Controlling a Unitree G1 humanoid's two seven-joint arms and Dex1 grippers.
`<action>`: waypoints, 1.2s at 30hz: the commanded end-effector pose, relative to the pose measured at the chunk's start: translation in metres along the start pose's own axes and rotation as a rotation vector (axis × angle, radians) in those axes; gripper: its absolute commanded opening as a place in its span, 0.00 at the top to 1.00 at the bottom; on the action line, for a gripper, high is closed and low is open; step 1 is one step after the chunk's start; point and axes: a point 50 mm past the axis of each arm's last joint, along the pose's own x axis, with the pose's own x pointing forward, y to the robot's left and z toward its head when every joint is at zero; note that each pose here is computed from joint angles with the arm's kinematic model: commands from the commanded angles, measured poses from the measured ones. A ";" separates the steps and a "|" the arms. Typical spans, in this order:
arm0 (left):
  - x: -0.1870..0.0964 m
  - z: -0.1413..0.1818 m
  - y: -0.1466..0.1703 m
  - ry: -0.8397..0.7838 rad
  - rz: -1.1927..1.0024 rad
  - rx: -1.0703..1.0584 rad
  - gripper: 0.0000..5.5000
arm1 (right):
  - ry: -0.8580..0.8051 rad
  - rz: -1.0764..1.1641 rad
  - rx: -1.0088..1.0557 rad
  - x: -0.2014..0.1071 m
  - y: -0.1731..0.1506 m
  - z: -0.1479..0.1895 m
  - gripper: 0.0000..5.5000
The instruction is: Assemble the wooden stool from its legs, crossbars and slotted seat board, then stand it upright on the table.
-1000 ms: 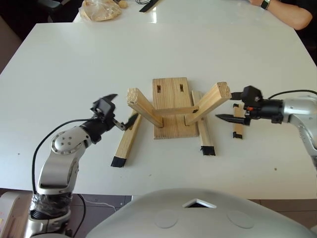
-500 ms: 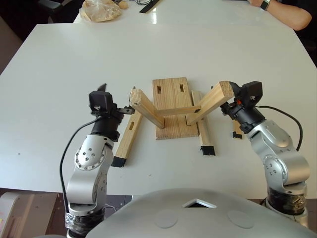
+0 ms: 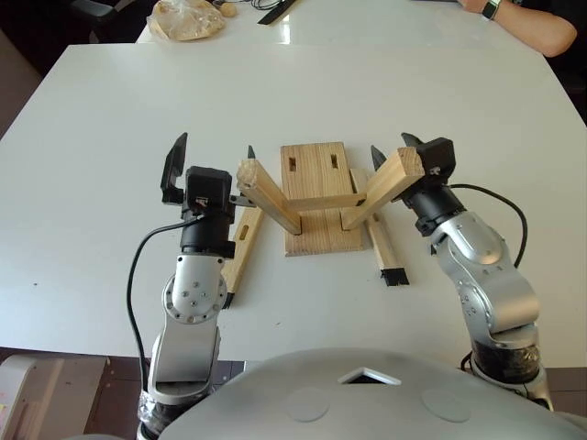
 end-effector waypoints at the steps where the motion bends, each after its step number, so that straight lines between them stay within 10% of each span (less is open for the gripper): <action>1: 0.003 -0.008 -0.026 0.038 -0.172 -0.013 0.16 | 0.061 0.153 0.066 0.011 0.028 -0.010 0.49; 36: -0.009 -0.122 0.015 0.374 -0.194 0.078 0.16 | 0.409 0.056 -0.168 -0.008 -0.073 -0.109 0.49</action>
